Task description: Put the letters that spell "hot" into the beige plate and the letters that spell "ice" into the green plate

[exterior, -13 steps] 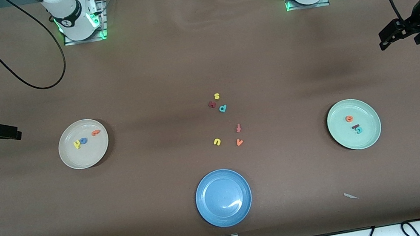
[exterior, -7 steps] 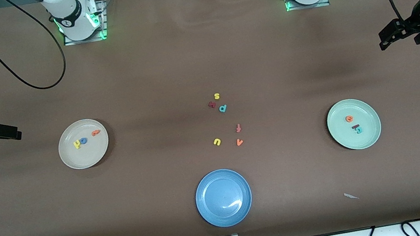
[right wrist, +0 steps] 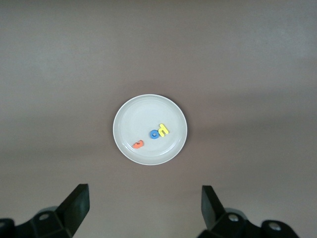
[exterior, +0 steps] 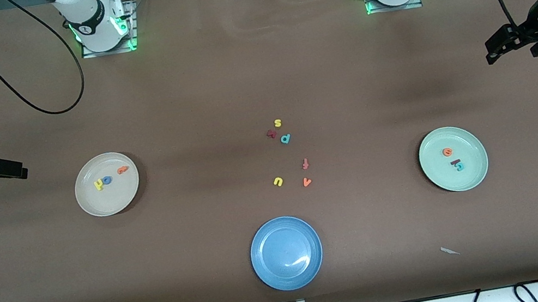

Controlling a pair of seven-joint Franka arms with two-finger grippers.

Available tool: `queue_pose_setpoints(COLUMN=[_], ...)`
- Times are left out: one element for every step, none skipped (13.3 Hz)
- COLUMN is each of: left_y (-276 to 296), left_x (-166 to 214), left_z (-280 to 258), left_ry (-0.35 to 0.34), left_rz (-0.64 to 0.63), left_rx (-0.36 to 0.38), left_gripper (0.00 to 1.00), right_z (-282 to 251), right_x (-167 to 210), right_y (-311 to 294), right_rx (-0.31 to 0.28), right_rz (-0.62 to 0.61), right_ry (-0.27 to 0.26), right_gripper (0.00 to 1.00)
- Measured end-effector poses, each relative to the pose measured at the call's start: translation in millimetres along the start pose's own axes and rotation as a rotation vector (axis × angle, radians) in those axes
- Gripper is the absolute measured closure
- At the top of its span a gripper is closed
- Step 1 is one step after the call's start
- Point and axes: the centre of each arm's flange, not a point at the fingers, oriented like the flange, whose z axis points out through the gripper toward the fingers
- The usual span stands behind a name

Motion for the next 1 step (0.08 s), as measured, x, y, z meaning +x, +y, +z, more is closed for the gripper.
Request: queue_pose_setpoints(left_y=[0.0], left_x=[0.0], left_z=[0.0], left_ry=[0.0], left_rz=[0.0], left_rx=[0.0], left_gripper=[0.0], right_z=[0.0], right_x=[0.0], right_y=[0.0], right_rx=[0.0], right_rz=[0.0], right_ry=[0.0], right_gripper=[0.0])
